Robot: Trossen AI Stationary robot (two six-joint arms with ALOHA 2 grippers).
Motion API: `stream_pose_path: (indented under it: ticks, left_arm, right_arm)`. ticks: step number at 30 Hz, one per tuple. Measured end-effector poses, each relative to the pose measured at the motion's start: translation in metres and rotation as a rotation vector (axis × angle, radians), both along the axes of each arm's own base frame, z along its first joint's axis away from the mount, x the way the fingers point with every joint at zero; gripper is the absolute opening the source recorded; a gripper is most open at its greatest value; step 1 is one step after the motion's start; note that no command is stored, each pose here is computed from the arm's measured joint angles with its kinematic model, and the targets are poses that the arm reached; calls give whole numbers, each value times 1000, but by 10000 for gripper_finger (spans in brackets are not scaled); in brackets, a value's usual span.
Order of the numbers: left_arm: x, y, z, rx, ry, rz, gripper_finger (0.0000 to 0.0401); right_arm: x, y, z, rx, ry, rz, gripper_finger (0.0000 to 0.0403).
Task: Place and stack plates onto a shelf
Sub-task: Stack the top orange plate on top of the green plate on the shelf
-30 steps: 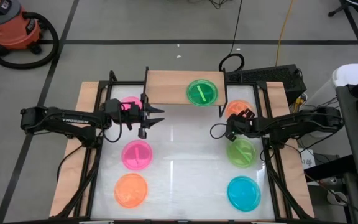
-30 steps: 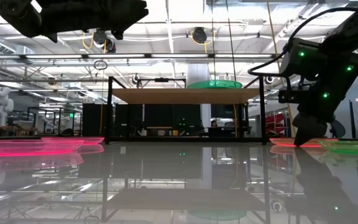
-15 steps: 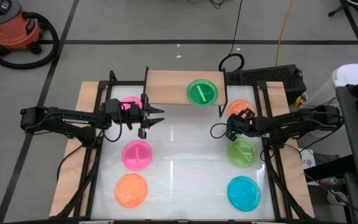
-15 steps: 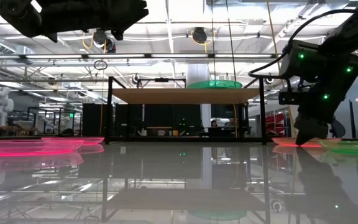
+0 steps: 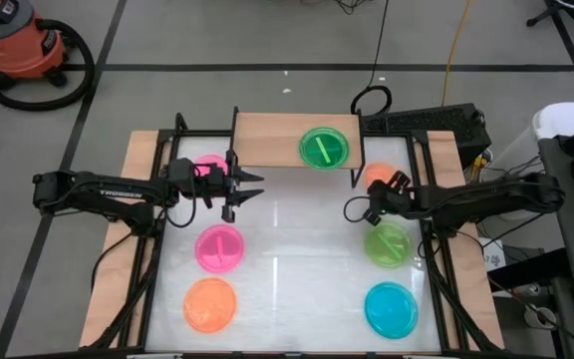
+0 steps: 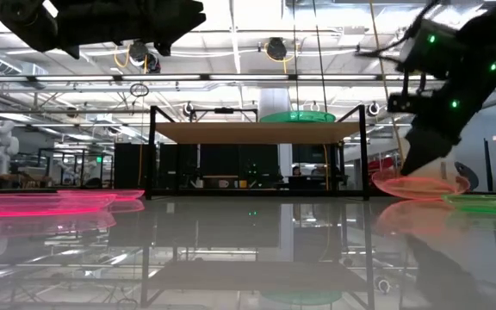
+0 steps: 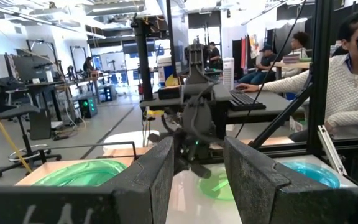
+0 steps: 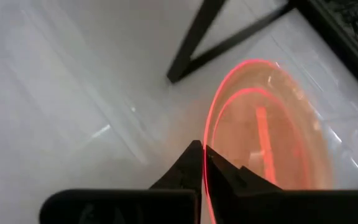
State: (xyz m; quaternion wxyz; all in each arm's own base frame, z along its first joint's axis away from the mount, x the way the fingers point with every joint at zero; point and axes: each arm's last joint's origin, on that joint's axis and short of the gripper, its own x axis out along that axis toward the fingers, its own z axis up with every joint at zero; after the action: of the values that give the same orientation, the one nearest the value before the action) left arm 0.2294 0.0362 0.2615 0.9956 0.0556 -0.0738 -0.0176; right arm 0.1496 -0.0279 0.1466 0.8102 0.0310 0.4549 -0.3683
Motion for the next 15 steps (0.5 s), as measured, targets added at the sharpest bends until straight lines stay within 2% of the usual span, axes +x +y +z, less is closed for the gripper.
stream_pose_path:
  ticks: [3, 7, 10, 15]
  left_arm:
    - [0, 0, 0, 36, -2, 5, 147]
    - [0, 0, 0, 47, -2, 7, 147]
    - [0, 0, 0, 27, -2, 4, 147]
    - [0, 0, -1, -64, 8, -9, 147]
  right_arm:
    - [0, 3, 15, -5, -33, -1, 0]
    - [-3, 6, 34, -68, -48, -44, 0]
    - [-3, 5, 46, -133, -62, -82, 0]
    - [4, 3, 68, -235, -102, -82, 0]
